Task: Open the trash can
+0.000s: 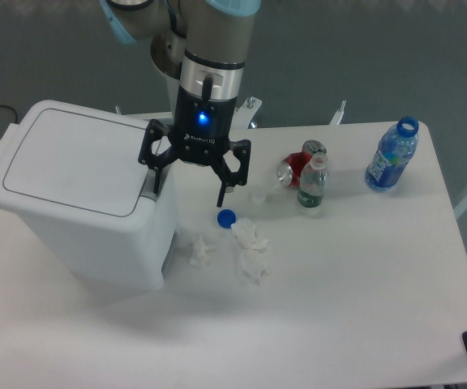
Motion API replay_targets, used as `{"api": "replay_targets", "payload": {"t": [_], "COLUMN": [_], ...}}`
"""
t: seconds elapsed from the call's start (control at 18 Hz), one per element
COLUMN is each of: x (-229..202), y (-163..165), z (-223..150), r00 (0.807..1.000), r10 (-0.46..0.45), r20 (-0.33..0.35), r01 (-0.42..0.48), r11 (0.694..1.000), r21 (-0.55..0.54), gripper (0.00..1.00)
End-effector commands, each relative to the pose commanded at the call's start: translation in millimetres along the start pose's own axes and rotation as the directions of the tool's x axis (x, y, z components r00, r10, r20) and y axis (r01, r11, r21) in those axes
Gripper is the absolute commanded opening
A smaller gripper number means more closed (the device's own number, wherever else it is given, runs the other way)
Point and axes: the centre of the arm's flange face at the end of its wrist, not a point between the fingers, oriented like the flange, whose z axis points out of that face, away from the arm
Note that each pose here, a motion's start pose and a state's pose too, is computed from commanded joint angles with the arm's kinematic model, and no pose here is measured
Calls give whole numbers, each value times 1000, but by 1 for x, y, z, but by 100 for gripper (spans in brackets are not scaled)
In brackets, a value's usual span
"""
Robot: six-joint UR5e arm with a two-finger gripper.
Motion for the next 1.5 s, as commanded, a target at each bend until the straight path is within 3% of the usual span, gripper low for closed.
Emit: {"api": "replay_targets", "payload": {"t": [1.11,1.5], "x": [-1,-15], "y": [0,-8], "z": [1,-20], "r00": [1000,1000], "r10": [25,12], "r20": [-1,23], "r01": [-25,-12], "r11": [1000,999], "r21": [-2,32], "gripper": [100,100]}}
